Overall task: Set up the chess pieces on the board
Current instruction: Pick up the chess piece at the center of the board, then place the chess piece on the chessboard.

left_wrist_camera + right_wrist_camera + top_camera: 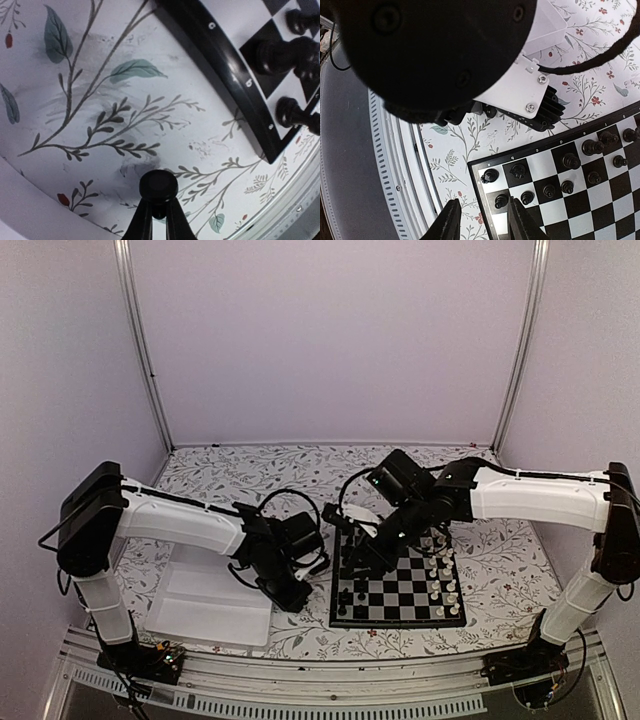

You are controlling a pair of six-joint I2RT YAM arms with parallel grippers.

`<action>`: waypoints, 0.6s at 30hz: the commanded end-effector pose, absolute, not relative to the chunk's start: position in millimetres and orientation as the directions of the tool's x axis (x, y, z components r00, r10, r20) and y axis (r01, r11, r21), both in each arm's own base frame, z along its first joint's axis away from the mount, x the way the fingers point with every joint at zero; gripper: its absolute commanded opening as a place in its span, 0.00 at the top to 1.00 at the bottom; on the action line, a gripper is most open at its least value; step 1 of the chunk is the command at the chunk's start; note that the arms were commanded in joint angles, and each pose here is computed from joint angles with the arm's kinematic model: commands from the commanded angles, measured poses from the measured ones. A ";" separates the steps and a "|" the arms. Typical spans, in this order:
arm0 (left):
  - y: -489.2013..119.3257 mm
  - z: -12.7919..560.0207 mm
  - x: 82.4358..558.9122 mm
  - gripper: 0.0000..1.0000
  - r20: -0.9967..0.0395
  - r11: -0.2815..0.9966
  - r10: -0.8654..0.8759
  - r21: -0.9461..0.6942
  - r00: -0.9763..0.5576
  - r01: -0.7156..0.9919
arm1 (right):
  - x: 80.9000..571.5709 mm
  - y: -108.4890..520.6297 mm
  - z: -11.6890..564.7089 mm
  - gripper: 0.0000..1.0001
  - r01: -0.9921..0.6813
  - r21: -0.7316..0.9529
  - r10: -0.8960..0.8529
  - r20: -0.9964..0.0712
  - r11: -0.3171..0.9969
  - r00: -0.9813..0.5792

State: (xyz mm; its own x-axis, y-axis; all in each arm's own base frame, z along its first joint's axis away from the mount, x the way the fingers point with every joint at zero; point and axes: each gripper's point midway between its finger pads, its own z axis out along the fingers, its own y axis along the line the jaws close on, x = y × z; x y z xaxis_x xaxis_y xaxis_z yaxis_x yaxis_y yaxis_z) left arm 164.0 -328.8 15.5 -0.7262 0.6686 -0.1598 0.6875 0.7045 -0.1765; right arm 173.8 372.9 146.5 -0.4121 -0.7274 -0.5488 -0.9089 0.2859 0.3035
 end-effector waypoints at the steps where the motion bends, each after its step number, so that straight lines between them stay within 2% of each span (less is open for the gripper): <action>1: -344.9 57.6 170.9 0.93 -0.254 0.644 0.673 -0.262 -0.695 0.719 | 173.6 372.9 143.4 0.66 -0.917 0.290 -0.726 -0.562 0.275 -0.396; 6: -361.5 94.6 178.5 0.93 -0.384 0.591 0.630 -0.328 -0.675 0.737 | 180.3 382.0 139.7 0.67 -0.895 0.324 -0.689 -0.572 0.308 -0.444; 11: -370.2 125.5 181.5 0.92 -0.482 0.554 0.582 -0.354 -0.655 0.753 | 195.7 389.5 152.5 0.67 -0.818 0.447 -0.588 -0.571 0.363 -0.573; 18: -375.2 144.8 180.0 0.92 -0.546 0.518 0.543 -0.380 -0.638 0.766 | 203.0 399.3 166.4 0.66 -0.736 0.592 -0.502 -0.551 0.327 -0.666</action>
